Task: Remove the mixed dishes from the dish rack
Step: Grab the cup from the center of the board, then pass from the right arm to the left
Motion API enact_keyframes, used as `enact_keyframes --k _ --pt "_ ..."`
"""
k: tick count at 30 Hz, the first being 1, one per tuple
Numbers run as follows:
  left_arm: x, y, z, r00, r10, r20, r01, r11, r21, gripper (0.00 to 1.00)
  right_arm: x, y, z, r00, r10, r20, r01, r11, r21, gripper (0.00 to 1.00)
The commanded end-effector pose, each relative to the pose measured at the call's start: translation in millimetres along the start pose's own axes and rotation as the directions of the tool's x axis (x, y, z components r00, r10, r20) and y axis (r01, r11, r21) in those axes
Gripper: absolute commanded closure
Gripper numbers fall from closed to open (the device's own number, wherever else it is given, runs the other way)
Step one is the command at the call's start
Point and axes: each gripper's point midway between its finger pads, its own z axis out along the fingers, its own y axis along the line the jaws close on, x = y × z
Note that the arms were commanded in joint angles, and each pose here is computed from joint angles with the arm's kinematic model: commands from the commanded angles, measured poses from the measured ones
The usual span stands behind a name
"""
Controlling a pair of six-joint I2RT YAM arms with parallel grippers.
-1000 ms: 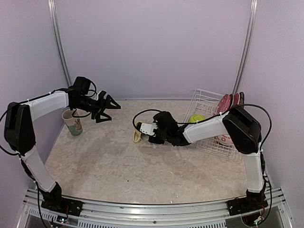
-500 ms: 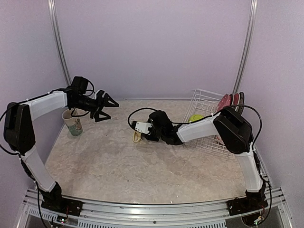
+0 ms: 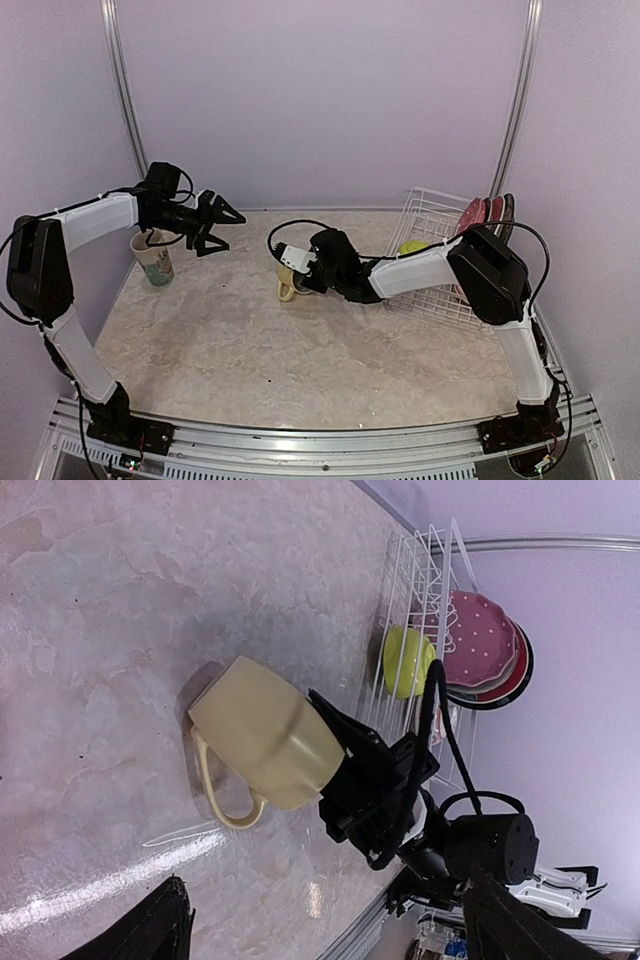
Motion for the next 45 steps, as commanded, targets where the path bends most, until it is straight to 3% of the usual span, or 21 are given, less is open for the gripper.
enact_keyframes --k 1,5,9,17,21,26,34,40,45 --pt "-2 -8 -11 1.000 0.019 0.025 -0.020 1.000 0.024 0.11 -2 2 -15 0.986 0.158 -0.054 -0.161 0.986 -0.045 1.00" --pt "-2 -12 -15 0.999 0.027 0.034 -0.028 0.999 0.032 0.11 -6 -3 -24 0.946 0.303 -0.118 -0.314 0.945 -0.089 1.00" --pt "-1 -17 -15 0.999 0.030 0.024 -0.031 0.997 0.063 0.10 -5 -8 -38 0.860 0.462 -0.216 -0.493 0.861 -0.124 1.00" --pt "19 -44 -4 0.989 0.145 -0.028 -0.140 0.982 0.129 0.06 -17 -15 -81 0.607 0.701 -0.374 -0.795 0.544 -0.268 1.00" --pt "36 -61 1 0.961 0.273 -0.049 -0.267 0.959 0.097 0.06 -19 -24 -101 0.537 0.739 -0.408 -0.843 0.445 -0.302 1.00" --pt "75 -81 13 0.875 0.467 -0.126 -0.464 0.884 0.056 0.07 -8 -28 -117 0.512 0.702 -0.495 -0.859 0.400 -0.319 1.00" --pt "130 -72 44 0.679 0.677 -0.283 -0.718 0.692 -0.069 0.10 0 -16 -121 0.503 0.645 -0.576 -0.864 0.381 -0.328 1.00" --pt "149 -51 66 0.604 0.694 -0.392 -0.788 0.595 -0.160 0.10 0 -6 -123 0.513 0.620 -0.594 -0.858 0.391 -0.332 1.00" --pt "163 -53 75 0.573 0.709 -0.411 -0.809 0.569 -0.147 0.11 0 9 -122 0.524 0.581 -0.622 -0.849 0.408 -0.335 1.00"
